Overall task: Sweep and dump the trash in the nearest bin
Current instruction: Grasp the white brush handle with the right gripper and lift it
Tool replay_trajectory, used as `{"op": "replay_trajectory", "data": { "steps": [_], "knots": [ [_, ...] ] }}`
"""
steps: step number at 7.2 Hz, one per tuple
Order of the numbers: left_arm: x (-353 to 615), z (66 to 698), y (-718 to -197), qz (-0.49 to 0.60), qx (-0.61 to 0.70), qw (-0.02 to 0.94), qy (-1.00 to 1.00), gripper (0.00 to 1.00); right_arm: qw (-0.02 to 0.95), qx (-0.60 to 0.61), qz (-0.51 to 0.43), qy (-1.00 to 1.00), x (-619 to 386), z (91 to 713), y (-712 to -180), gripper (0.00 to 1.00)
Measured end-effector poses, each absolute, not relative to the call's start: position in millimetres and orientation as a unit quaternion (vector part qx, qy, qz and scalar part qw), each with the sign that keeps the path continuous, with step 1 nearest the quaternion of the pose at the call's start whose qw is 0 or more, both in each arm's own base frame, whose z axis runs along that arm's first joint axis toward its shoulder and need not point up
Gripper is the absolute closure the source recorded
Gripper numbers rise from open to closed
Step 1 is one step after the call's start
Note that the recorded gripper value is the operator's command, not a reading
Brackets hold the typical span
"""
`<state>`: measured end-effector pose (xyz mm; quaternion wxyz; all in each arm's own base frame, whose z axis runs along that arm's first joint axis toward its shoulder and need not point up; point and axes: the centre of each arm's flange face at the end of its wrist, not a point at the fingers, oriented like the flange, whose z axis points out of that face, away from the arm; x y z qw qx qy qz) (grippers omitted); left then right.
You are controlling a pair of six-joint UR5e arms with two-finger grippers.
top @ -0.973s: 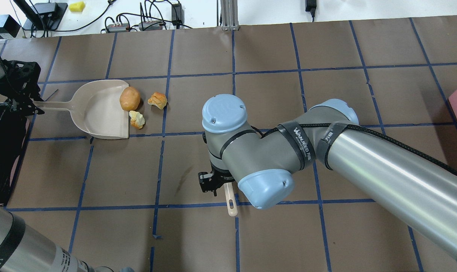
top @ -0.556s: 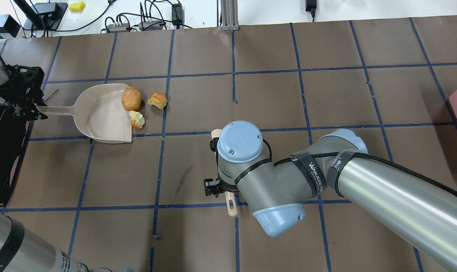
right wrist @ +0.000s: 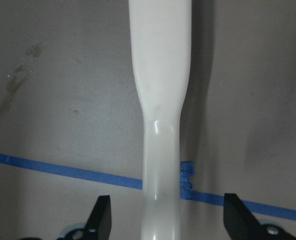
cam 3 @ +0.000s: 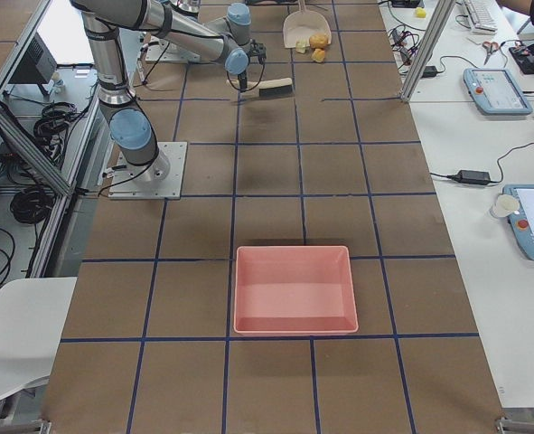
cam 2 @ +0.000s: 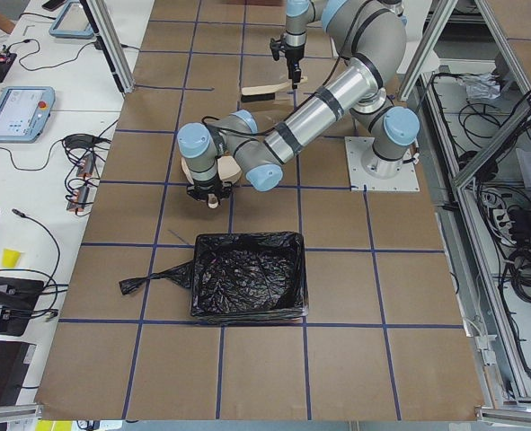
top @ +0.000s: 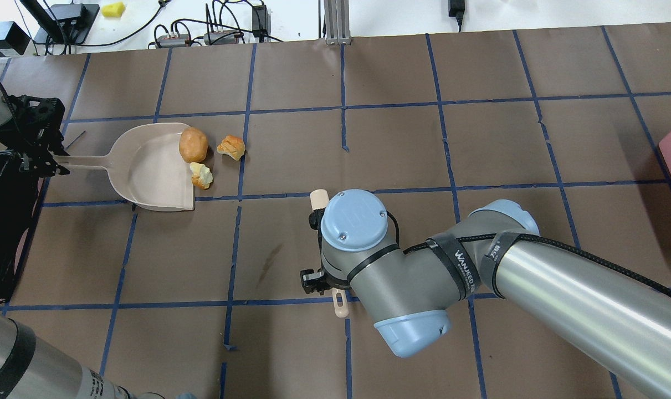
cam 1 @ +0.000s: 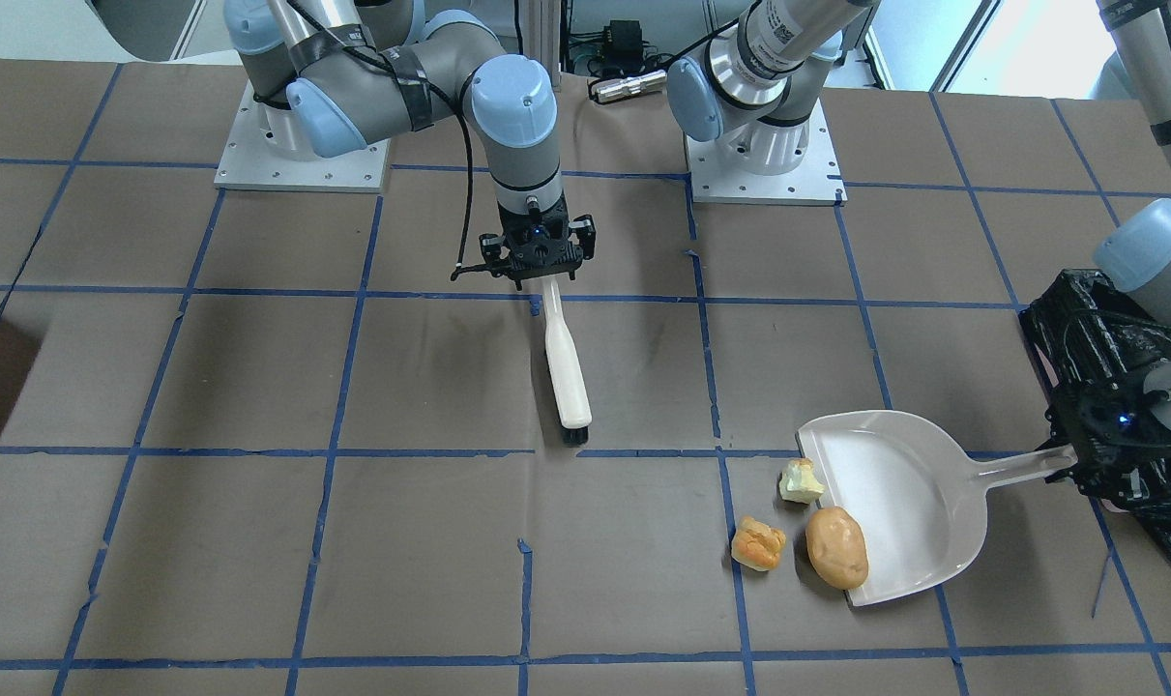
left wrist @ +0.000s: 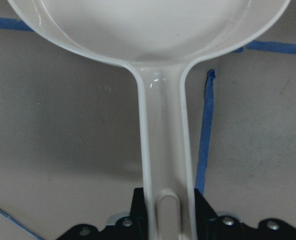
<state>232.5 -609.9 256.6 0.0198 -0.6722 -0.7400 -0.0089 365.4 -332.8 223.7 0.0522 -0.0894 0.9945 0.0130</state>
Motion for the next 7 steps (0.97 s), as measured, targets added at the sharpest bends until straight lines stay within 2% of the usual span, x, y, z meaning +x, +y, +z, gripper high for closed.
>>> {"op": "replay_trajectory", "data": {
  "steps": [1,4,6,7],
  "knots": [
    [232.3,256.4,-609.7,-0.009,-0.672,0.020,-0.740,0.96,0.052,-0.092,0.017,0.994,364.6,220.8,-330.7,0.68],
    [232.1,255.6,-609.4,-0.008,-0.671,0.021,-0.741,0.96,0.056,-0.094,0.016,0.994,364.4,219.9,-328.5,0.68],
    [232.4,256.1,-609.7,-0.006,-0.671,0.021,-0.741,0.96,0.057,-0.096,0.014,0.994,363.5,221.5,-326.9,0.90],
    [232.4,256.6,-609.9,-0.006,-0.671,0.020,-0.741,0.96,0.057,-0.097,0.013,0.994,363.3,221.7,-326.8,0.94]
  ]
}}
